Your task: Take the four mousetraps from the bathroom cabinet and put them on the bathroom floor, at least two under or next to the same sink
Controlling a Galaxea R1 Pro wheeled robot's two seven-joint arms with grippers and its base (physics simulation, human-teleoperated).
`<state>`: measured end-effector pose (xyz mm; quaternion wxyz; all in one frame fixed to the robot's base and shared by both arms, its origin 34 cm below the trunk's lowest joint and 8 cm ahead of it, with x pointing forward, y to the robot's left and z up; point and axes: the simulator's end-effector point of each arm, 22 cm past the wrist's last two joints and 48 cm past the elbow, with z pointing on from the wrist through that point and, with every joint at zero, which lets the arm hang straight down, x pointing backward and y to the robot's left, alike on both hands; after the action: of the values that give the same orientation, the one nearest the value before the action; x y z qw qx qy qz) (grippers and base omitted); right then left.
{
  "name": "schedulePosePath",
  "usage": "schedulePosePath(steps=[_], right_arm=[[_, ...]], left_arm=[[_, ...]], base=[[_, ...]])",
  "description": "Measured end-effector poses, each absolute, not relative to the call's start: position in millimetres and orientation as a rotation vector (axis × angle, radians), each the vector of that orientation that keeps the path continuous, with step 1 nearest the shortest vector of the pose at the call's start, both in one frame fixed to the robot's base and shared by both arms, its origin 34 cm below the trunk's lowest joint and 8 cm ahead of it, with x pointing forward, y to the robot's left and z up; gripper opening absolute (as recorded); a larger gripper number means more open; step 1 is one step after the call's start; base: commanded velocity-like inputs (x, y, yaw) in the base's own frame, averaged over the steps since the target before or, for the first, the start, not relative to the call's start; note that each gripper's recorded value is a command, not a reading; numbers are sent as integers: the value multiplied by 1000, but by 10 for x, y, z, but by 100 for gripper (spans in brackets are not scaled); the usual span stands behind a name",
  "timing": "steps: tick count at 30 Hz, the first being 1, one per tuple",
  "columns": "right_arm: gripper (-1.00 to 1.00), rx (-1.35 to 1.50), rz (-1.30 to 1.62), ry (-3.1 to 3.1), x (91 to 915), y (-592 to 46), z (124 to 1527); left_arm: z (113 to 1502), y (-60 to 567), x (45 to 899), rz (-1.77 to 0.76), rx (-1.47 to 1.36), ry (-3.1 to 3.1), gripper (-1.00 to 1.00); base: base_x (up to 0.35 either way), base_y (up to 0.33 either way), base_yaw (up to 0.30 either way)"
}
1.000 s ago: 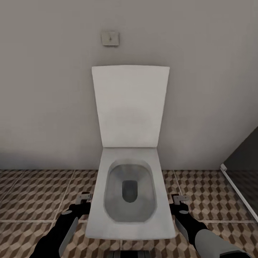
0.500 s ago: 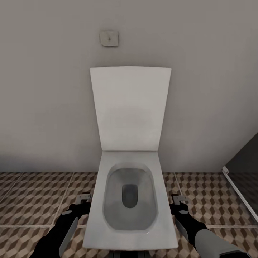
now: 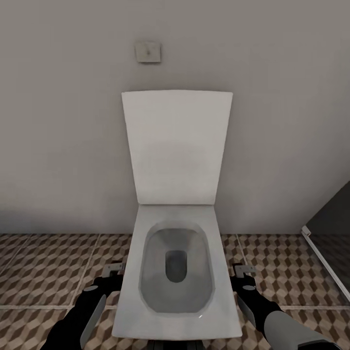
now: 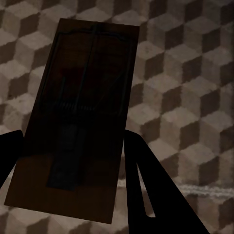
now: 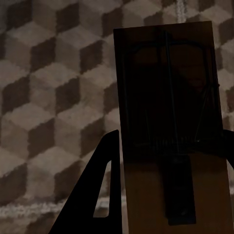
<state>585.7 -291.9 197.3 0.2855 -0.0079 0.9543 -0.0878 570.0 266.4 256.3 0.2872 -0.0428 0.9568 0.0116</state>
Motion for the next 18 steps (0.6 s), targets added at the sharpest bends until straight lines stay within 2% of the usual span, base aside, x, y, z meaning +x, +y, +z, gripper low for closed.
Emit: schedulePosePath(steps=[18], right_arm=[[-100,-21,-235,2556,5844,-2919,1952]], left_arm=[[2528,2640,5676,28,-112,2565,-100]], base=[[0,0,0]])
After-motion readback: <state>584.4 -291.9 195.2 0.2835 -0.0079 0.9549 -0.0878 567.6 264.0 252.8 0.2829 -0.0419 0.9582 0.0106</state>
